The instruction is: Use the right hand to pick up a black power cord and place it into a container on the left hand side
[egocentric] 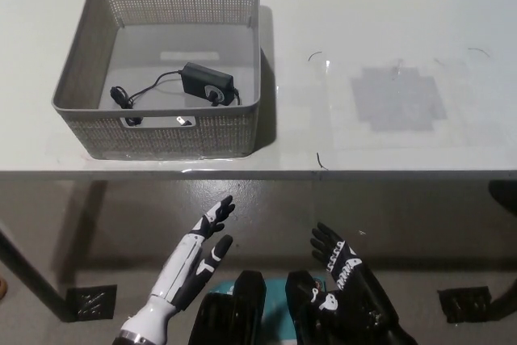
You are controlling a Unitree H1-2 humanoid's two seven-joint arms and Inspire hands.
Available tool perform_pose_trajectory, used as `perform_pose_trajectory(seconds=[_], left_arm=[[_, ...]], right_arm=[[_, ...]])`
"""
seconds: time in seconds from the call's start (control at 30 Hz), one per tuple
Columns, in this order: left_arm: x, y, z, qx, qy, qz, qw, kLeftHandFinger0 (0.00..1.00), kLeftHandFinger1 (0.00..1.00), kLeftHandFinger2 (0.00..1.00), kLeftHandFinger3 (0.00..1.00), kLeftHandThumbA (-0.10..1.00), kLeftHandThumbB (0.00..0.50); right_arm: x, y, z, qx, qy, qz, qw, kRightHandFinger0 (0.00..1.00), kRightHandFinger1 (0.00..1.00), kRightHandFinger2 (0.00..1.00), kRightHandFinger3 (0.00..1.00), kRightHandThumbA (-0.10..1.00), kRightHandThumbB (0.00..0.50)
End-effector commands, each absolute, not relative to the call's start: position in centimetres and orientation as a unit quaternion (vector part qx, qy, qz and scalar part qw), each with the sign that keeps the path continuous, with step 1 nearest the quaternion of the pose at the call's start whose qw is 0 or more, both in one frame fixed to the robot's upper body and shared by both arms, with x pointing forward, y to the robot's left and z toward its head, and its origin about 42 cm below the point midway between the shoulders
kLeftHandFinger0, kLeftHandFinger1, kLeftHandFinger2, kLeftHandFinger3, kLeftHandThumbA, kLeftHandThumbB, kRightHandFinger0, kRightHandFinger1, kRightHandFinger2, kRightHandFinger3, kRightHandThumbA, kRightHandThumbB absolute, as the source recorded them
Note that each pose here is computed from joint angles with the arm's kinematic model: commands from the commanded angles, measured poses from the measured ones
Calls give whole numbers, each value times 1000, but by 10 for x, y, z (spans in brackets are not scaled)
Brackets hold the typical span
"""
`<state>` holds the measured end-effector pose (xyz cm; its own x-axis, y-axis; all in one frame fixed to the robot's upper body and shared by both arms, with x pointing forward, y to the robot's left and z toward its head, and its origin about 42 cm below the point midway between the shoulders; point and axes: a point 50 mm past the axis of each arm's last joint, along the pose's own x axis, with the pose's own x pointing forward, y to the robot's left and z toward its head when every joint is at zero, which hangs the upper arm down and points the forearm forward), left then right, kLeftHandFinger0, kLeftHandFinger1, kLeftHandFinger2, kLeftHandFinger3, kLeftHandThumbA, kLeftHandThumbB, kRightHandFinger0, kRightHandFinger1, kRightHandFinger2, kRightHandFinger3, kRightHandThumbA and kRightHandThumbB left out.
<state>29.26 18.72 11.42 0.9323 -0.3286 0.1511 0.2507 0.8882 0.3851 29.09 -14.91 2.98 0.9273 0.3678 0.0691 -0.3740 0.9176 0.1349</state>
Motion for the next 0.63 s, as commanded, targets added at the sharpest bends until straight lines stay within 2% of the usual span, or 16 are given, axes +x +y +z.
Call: perform_pose_trajectory(seconds=[0.0, 0.07, 0.27, 0.43, 0.6], left_arm=[[293, 186, 125, 182, -121, -160, 963, 1000, 1000, 1000, 1000, 1000, 107], [293, 186, 125, 186, -118, -162, 962, 1000, 1000, 1000, 1000, 1000, 114], [297, 187, 126, 186, -123, -161, 961, 1000, 1000, 1000, 1000, 1000, 131], [299, 187, 127, 194, -121, -165, 959, 1000, 1000, 1000, 1000, 1000, 117], [298, 187, 127, 198, -116, -168, 959, 1000, 1000, 1000, 1000, 1000, 134]], right_arm=[[298, -147, 45, 59, -71, 185, 979, 1000, 1000, 1000, 1000, 1000, 320], [298, -147, 46, 57, -74, 186, 978, 1000, 1000, 1000, 1000, 1000, 297], [303, -148, 50, 53, -78, 184, 978, 1000, 1000, 1000, 1000, 1000, 291], [305, -147, 51, 56, -78, 187, 978, 1000, 1000, 1000, 1000, 1000, 296], [305, -147, 51, 52, -79, 187, 978, 1000, 1000, 1000, 1000, 1000, 285]])
